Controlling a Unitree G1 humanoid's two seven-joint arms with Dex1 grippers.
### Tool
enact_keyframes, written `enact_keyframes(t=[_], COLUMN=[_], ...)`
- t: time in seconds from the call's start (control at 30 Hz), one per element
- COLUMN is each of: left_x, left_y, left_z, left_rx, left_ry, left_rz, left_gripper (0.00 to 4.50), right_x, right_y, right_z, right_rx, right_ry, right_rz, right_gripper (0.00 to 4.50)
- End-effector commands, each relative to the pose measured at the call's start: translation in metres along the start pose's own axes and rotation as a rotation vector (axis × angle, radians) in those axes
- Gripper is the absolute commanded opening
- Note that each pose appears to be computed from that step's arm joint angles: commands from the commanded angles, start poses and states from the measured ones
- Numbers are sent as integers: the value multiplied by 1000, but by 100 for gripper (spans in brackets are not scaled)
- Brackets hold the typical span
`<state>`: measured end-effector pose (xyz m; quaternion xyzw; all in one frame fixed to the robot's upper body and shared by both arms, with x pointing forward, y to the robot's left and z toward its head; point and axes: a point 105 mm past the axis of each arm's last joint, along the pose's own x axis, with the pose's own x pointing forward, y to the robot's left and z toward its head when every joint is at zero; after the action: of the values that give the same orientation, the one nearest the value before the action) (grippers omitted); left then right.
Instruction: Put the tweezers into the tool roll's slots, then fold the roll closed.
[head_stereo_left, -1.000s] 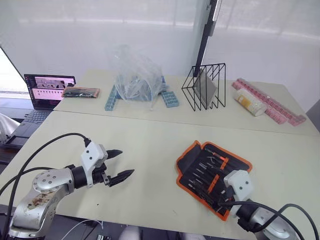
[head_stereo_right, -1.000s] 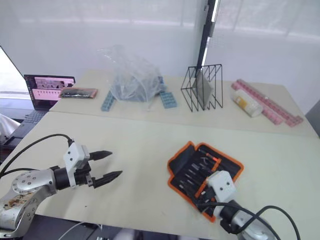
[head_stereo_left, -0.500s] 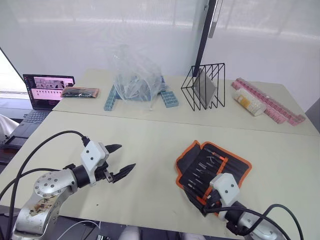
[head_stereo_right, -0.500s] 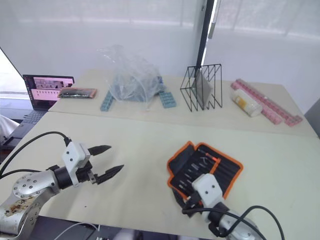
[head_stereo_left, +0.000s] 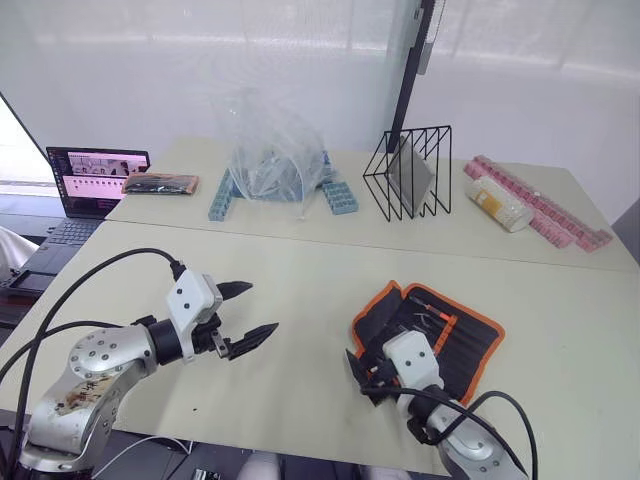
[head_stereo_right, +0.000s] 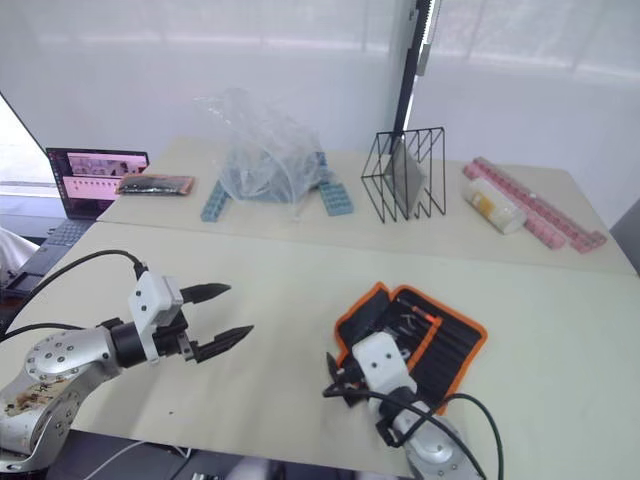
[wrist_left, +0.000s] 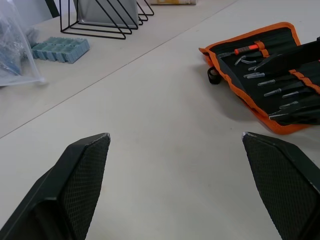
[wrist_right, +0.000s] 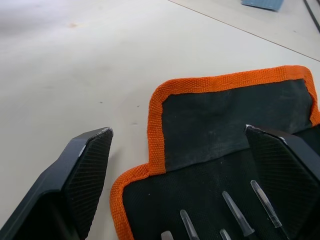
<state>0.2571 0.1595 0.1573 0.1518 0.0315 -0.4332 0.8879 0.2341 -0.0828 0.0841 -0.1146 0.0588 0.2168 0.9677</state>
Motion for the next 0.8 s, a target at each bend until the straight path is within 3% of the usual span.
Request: enact_keyframes(t=[0.03,0.2,0.43,0.53,0.8], left_x=[2,2,-1,-3,-3], left_y=[-2,-1,0,-1,-2], left_z=[8,10,10,8,5], left_rx=[21,24,23,16,10], left_ry=[-20,-19,-11,-3,3], left_rz=[-22,-28,-28,-36,-42], left_gripper=[450,450,450,450,450], right_x=[4,12,15,15,19], right_y=[-1,11,7,5,4], right_z=[7,7,3,4,8], right_rx=[-34,-22,-24,-27,-25], right_ry=[-26,-38,-35,-46,-74], right_rz=[-58,-44,-97,-109,-111], right_gripper=[447,447,447,367,93])
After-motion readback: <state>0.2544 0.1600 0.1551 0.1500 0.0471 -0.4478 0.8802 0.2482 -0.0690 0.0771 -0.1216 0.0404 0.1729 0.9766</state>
